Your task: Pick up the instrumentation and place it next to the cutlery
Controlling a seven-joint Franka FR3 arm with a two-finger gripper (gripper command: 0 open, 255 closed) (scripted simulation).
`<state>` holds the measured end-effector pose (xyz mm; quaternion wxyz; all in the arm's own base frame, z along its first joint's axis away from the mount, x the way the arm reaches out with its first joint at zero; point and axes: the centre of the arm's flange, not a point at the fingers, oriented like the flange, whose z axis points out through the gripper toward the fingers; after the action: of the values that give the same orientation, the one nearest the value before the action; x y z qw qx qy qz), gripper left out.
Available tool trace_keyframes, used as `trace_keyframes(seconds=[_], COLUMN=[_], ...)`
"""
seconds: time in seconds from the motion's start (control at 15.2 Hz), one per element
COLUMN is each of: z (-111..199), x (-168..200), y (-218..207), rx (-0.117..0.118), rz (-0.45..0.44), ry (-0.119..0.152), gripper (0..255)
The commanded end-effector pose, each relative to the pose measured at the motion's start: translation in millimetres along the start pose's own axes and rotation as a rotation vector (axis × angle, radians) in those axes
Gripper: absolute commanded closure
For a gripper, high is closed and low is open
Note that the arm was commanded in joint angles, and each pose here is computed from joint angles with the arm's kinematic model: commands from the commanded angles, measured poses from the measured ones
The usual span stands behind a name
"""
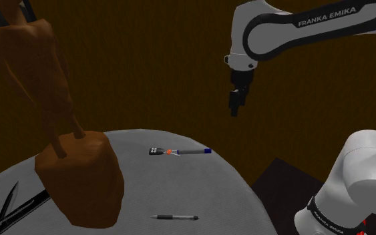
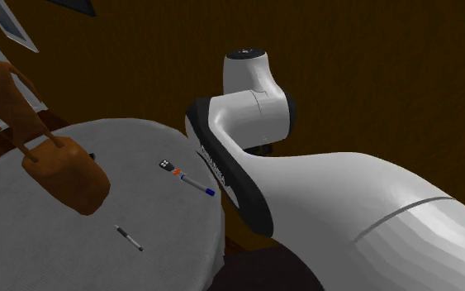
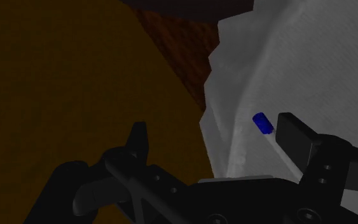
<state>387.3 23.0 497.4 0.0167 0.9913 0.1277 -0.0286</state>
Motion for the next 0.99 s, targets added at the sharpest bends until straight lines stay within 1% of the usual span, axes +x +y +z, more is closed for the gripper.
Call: trace_keyframes(seconds=[0.0,0.46,0.92], z=[14.1,62.8,110.2], x=[18.5,72.3,112.1], y=[-11.8,-63.7,-127.9], rx=[0.0,-0.001,-0.001], rz=[-0.078,-0.341,-0.604], ry=[0.01,0.038,0.065], gripper=[0,0,0])
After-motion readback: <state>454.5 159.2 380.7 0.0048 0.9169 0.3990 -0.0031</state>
